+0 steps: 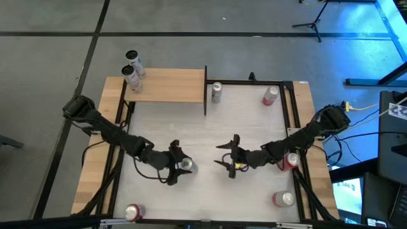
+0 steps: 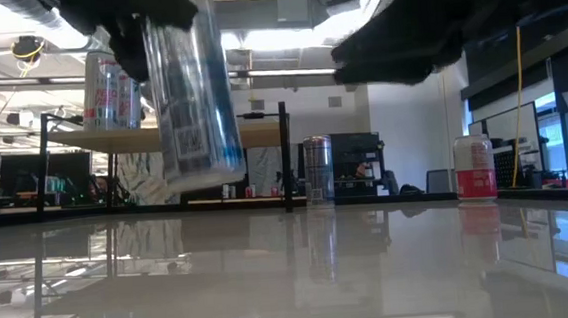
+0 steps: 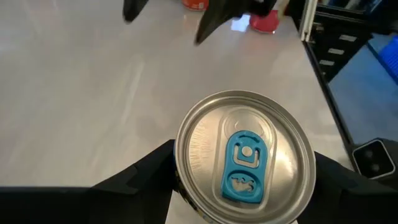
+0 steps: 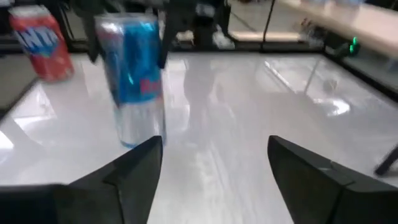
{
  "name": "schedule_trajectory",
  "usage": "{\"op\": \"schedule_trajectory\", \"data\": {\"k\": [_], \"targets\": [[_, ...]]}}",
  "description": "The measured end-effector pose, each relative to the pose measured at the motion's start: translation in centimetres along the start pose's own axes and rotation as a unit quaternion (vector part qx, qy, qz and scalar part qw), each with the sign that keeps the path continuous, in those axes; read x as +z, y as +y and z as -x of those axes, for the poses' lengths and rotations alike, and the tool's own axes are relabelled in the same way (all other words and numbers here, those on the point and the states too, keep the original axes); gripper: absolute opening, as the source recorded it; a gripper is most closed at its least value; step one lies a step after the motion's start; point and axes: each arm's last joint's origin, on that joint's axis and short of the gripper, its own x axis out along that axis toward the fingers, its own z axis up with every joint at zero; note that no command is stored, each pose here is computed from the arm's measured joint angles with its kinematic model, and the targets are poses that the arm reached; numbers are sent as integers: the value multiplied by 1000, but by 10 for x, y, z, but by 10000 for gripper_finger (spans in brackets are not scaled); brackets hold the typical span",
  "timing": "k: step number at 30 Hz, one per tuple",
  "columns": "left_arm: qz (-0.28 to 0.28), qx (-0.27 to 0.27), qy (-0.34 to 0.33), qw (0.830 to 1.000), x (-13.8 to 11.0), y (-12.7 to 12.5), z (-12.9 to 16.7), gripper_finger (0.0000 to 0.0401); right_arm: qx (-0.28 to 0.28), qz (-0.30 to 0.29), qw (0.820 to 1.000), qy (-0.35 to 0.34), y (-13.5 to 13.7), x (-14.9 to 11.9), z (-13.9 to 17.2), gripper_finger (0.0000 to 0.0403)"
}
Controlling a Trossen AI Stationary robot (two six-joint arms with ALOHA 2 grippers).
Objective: Place canned beverage on shelf
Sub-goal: Put the bottom blue soda can on the shelf
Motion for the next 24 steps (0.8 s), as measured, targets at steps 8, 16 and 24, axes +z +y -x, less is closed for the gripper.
{"op": "schedule_trajectory", "data": {"k": [8,16,24], "targets": [[-4,4,34,999,-13,3,-15,236,22,-8,1000,9,0,-4,-4,265],[-11,-12,36,999,-12,1,-16,272,32,-9,999,9,0,-3,-4,264],[-13,-20,28,999,-10,1,-15,293,32,-9,999,9,0,-4,-4,264]]}}
